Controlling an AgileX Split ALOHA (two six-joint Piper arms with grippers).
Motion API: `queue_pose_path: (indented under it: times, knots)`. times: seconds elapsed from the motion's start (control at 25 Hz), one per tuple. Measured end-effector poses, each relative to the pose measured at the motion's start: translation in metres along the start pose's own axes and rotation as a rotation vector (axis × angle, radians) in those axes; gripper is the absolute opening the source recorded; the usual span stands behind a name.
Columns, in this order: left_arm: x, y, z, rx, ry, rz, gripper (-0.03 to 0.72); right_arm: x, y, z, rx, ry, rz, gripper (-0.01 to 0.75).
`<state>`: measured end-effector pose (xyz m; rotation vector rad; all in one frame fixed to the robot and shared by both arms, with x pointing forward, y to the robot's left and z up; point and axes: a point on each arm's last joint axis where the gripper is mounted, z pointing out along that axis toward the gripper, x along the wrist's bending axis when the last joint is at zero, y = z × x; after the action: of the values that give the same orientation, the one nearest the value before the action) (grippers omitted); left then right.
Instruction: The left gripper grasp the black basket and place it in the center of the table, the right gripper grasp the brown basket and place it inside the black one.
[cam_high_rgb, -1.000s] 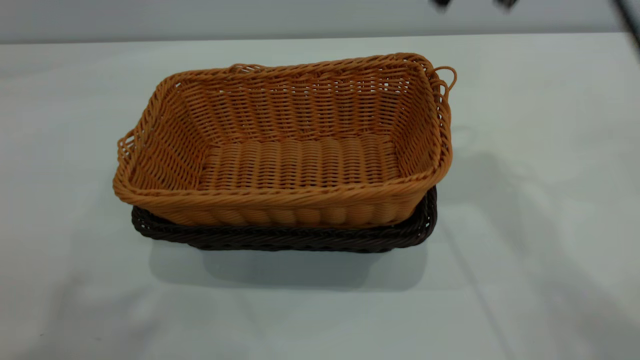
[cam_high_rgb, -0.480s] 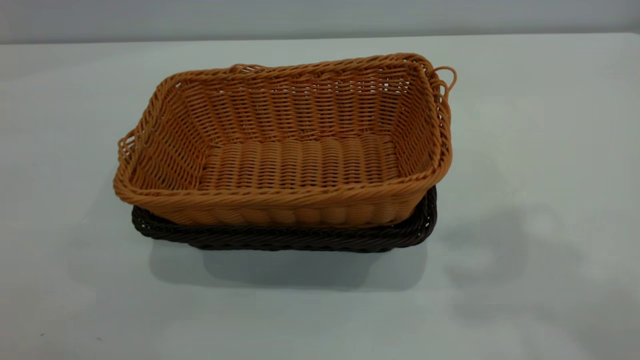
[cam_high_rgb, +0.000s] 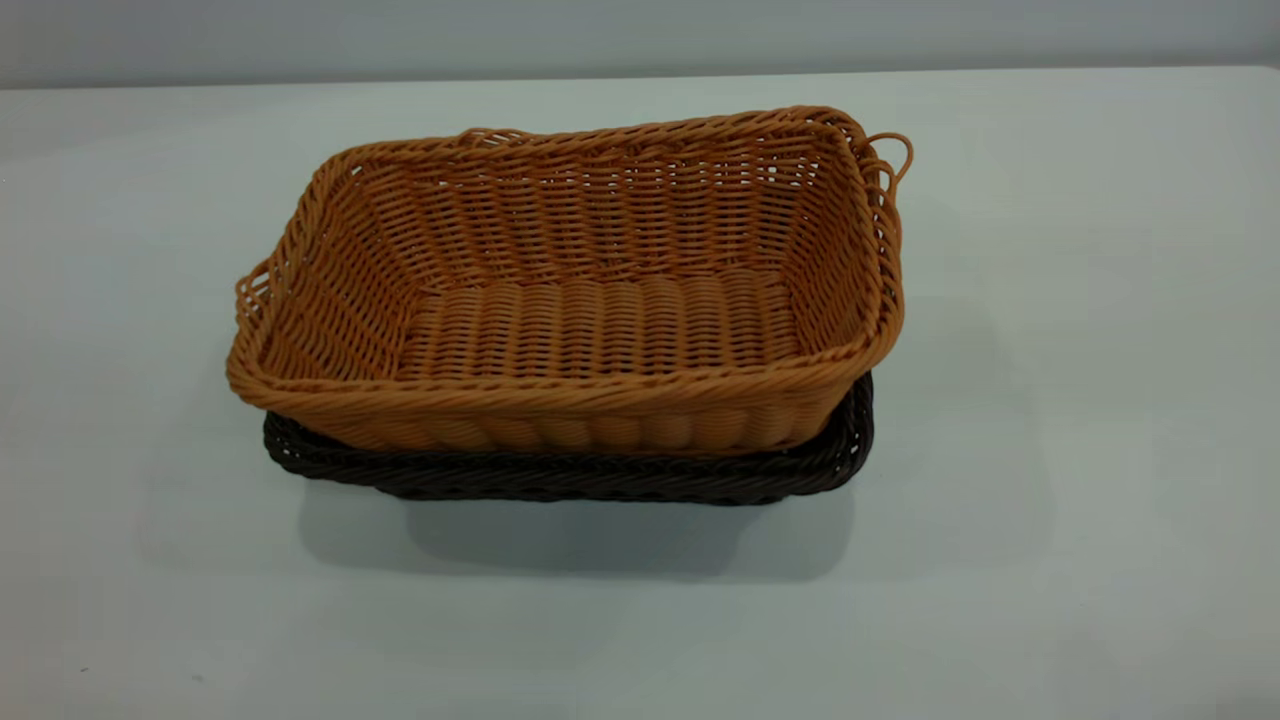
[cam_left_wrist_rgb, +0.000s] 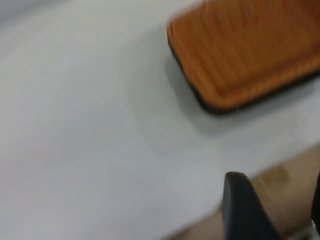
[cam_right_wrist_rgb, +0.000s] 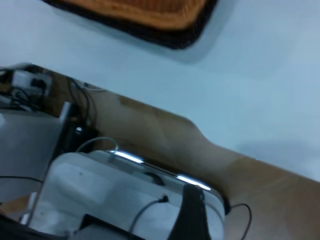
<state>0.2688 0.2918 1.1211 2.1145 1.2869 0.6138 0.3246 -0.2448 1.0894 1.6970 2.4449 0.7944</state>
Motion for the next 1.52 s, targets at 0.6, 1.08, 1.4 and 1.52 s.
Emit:
queue_pose_path:
  times: [0.6,1.08,1.4,1.52]
  knots:
    - [-0.012,-0.079,0.044,0.011,-0.035,-0.068,0.309,-0.016,-0.083,0.016,-0.257,-0.082,-0.061,0.552]
    - [-0.013,-0.079,0.044,-0.011,-0.054,-0.077,0.309,-0.015,-0.090,0.011,-0.327,-0.091,-0.040,0.552]
    - [-0.015,-0.084,0.039,-0.061,0.052,-0.184,0.309,-0.010,-0.114,-0.002,-0.578,-0.245,0.091,0.552]
    - [-0.017,-0.090,0.034,-0.117,0.121,-0.238,0.309,-0.009,-0.114,-0.002,-0.577,-0.237,0.097,0.550]
